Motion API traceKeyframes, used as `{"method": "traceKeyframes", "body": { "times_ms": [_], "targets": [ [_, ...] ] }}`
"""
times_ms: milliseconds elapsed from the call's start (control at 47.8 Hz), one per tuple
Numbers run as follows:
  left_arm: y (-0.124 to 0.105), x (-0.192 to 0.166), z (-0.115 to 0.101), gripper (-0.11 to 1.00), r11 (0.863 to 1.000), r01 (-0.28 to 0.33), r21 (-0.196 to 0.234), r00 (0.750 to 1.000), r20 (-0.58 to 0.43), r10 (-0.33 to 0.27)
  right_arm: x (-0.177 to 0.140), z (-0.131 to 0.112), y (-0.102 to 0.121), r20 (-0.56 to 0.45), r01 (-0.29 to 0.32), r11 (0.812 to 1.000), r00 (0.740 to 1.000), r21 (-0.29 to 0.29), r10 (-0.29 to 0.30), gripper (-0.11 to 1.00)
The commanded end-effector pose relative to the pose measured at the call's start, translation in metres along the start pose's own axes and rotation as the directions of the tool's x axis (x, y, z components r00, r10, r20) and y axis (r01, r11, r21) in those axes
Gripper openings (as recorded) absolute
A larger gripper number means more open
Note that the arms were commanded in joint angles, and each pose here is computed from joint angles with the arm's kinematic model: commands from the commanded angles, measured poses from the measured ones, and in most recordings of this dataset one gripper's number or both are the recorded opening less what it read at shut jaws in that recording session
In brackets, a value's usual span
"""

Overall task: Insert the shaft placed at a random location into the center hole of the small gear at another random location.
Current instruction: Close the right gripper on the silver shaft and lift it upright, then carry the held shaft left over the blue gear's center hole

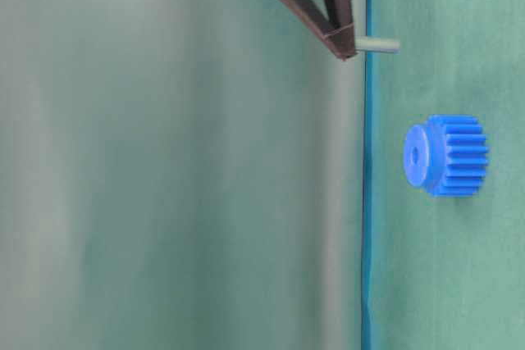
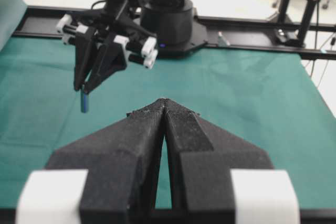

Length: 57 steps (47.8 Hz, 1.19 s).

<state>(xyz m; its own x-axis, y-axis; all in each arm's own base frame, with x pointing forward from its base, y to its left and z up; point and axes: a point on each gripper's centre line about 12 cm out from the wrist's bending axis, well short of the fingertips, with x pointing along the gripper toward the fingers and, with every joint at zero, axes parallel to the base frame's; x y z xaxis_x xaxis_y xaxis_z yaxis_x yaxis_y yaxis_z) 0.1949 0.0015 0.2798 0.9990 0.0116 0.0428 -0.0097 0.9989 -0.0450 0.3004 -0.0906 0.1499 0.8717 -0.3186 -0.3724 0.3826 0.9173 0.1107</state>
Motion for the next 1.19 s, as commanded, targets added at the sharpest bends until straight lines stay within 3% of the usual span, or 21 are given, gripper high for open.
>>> {"method": "traceKeyframes", "body": {
  "times_ms": [0, 334, 690, 1171],
  "targets": [
    [0.0, 0.001, 0.005, 0.0, 1.0, 0.0, -0.005, 1.0, 0.014, 0.0, 0.0, 0.017, 0.003, 0.03, -0.007, 1.0, 1.0, 0.004, 0.007, 0.14],
    [0.0, 0.001, 0.005, 0.0, 1.0, 0.0, -0.005, 1.0, 0.017, 0.0, 0.011, 0.027, 0.011, 0.045, -0.026, 1.0, 0.999, 0.001, 0.026, 0.14],
    [0.0, 0.001, 0.004, 0.0, 1.0, -0.001, -0.008, 1.0, 0.014, 0.001, 0.06, 0.052, 0.041, 0.037, -0.084, 0.996, 0.996, -0.015, 0.084, 0.14],
    [0.0, 0.001, 0.005, 0.0, 1.0, -0.001, -0.012, 1.0, 0.015, 0.001, 0.071, 0.052, 0.044, 0.02, -0.086, 0.996, 0.996, -0.018, 0.086, 0.14]
  ]
}}
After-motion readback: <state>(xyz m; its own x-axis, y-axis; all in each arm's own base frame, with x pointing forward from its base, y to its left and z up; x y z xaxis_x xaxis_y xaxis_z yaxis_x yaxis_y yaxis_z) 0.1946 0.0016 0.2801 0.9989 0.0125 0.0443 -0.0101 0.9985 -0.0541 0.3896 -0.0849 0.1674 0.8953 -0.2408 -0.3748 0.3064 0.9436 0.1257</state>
